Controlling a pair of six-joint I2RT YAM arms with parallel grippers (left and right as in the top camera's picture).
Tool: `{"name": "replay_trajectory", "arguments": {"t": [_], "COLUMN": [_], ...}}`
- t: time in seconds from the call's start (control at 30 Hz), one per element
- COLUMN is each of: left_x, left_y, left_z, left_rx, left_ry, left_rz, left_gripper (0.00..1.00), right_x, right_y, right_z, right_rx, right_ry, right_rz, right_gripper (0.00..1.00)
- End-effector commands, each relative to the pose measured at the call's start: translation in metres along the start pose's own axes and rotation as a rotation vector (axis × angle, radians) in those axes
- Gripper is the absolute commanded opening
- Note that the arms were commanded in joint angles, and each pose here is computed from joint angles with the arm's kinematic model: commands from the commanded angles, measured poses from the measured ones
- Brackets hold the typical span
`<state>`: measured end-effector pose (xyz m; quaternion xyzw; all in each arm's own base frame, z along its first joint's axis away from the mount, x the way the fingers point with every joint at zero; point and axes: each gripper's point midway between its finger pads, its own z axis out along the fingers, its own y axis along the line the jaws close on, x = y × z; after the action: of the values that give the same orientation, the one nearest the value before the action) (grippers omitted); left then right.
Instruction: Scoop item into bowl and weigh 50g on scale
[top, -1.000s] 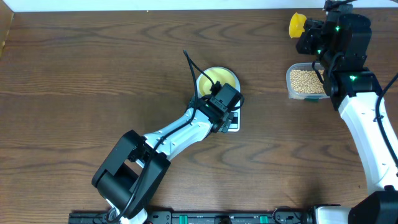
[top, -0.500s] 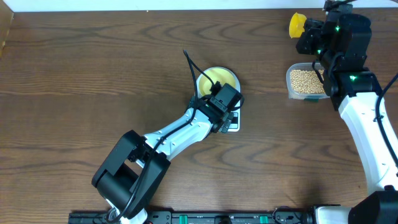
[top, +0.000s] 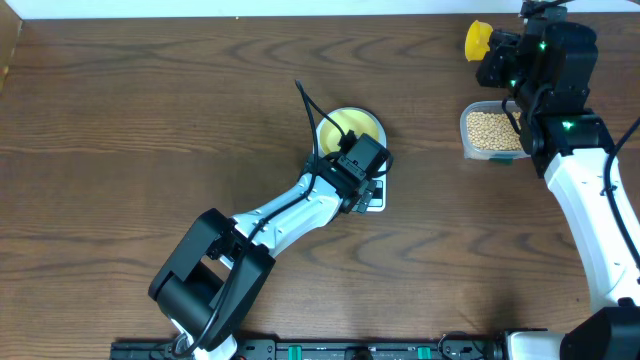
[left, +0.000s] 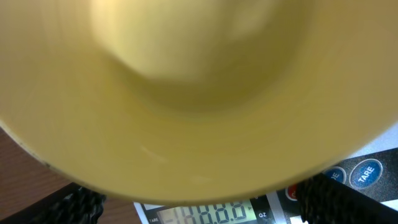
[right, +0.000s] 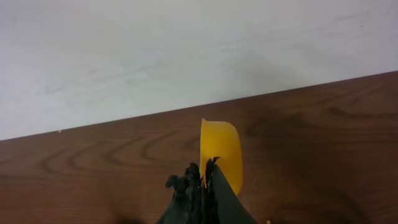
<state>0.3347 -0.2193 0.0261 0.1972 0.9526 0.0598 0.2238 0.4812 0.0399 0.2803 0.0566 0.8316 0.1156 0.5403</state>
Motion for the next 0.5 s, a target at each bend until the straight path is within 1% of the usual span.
{"name": "replay_trajectory", "arguments": {"t": [0.0, 0.27, 0.47], "left_x": [0.016, 0.014, 0.006], "left_y": [0.001, 0.001, 0.003], "left_z": [0.016, 0.014, 0.003], "left_rx": [-0.032, -0.030, -0.022], "left_ry": [0.058, 0.051, 0.019], "left_rz": [0.025, 0.027, 0.016], "left_gripper": [1.00, 0.99, 1.00], "right_x": [-0.004, -0.004, -0.004], "right_y": [0.002, 0.002, 0.002], "right_z": [0.000, 0.000, 0.000], "right_rx": [-0.008, -0.008, -0.008], "right_ry": [-0.006, -0.006, -0.006], "right_rz": [-0.015, -0.015, -0.015], "right_gripper": [0.01, 0.01, 0.01]}}
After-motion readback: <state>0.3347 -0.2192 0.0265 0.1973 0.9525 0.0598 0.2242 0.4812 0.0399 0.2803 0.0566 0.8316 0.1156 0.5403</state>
